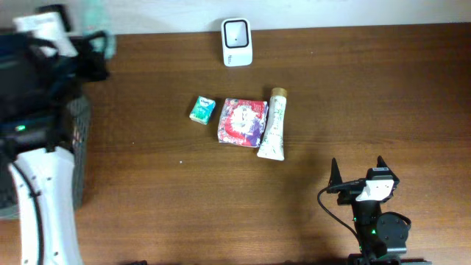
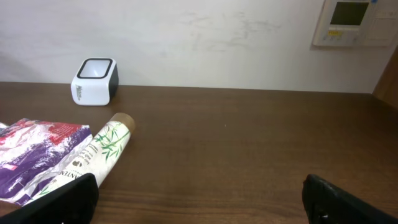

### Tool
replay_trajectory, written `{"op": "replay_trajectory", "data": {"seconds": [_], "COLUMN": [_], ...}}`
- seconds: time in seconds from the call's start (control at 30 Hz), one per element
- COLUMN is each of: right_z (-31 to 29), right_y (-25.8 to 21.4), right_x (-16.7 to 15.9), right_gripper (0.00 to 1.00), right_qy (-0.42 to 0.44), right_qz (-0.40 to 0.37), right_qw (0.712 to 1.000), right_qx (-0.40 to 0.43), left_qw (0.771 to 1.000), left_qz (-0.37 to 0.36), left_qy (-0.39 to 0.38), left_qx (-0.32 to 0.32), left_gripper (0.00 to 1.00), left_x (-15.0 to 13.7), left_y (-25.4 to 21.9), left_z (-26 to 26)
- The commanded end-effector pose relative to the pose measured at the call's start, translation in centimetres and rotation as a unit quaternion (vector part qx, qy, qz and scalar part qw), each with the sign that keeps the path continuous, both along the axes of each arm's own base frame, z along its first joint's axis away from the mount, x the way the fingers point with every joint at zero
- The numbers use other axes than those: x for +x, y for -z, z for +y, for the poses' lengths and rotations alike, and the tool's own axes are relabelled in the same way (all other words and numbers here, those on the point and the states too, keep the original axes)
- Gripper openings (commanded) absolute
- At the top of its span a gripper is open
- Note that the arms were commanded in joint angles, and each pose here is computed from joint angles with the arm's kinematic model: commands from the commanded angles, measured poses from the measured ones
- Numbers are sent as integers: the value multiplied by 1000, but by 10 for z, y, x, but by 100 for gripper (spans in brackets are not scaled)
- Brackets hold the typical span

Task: Scan the item barcode
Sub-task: 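Place the green toilet-tissue pack beside the small green pack, then grasp the orange tissue pack in the basket with the left gripper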

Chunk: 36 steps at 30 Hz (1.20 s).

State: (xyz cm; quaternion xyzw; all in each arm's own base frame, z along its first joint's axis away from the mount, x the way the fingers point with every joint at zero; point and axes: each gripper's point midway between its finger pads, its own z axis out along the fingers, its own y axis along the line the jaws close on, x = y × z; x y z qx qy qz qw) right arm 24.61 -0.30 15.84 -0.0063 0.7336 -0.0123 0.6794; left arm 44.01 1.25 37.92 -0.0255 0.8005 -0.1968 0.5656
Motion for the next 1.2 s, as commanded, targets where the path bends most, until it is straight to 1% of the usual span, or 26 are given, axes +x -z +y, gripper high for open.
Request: {"op": "replay_trajectory", "data": {"seconds": [0.0,0.07,0.1,0.13,0.23,0.27,0.3,0.37,0.43,0.47,0.5,0.53,0.57,0.6,0.67,0.7,0.8,0.83,0.9,0.93,0.97,1.03,1.07,1.1,1.13,1.17], "right_z": [2,2,2,2,2,2,2,2,2,2,2,2,2,2,2,2,2,2,2,2,2,2,2,2,2,2], "right_y": [3,3,3,3,3,3,3,3,3,3,3,3,3,3,3,3,3,3,3,3,3,3,3,3,3,3], "right_x": [0,0,0,0,0,0,0,0,0,0,0,0,0,0,0,0,0,0,0,0,0,0,0,0,0,0], "right_gripper": [99,99,99,99,99,99,98,99,99,99,99,98,99,99,99,99,99,98,99,99,99,99,99,99,99,99], "right_qy": [-6,-6,-6,-6,-6,-6,-6,-6,-5,-6,-6,-6,-6,-6,-6,-6,-6,-6,-6,-6,-6,-6,-6,-6,-6,-6], "right_qz": [1,1,2,1,1,1,1,1,1,1,1,1,1,1,1,1,1,1,1,1,1,1,1,1,1,1], "right_qw": [1000,1000,1000,1000,1000,1000,1000,1000,1000,1000,1000,1000,1000,1000,1000,1000,1000,1000,1000,1000,1000,1000,1000,1000,1000,1000], "right_qx": [1,1,1,1,1,1,1,1,1,1,1,1,1,1,1,1,1,1,1,1,1,1,1,1,1,1], "left_qw": [991,972,966,957,935,923,913,898,895,896,898,899,901,903,911,915,951,968,982,981,971,941,914,898,883,873], "left_qz": [83,147,168,210,297,325,347,390,402,402,402,401,400,397,381,371,277,216,125,100,59,38,48,70,107,140], "left_qy": [19,91,104,107,55,16,6,11,25,32,43,54,65,72,73,72,36,11,-50,-83,-166,-285,-355,-390,-418,-432], "left_qx": [103,158,164,171,187,202,214,203,193,186,176,165,154,148,143,143,134,131,136,142,160,181,190,191,187,180], "left_gripper": [0,0,0,0,0,0,0,0,0,6,6,13,24,45,72,77,87,90,92,93,94,96,98,98,96,100], "left_x": [20,27,30,36,39,39,37,27,22,21,21,20,20,20,30,34,62,69,64,59,45,17,-5,-21,-39,-51], "left_y": [70,133,154,191,255,275,293,321,327,327,327,326,325,323,305,294,192,134,48,24,-15,-46,-51,-44,-26,-8], "left_z": [-43,-79,-86,-90,-73,-59,-53,-55,-60,-63,-68,-74,-79,-82,-84,-82,-59,-42,-3,15,60,127,173,204,236,259]}}
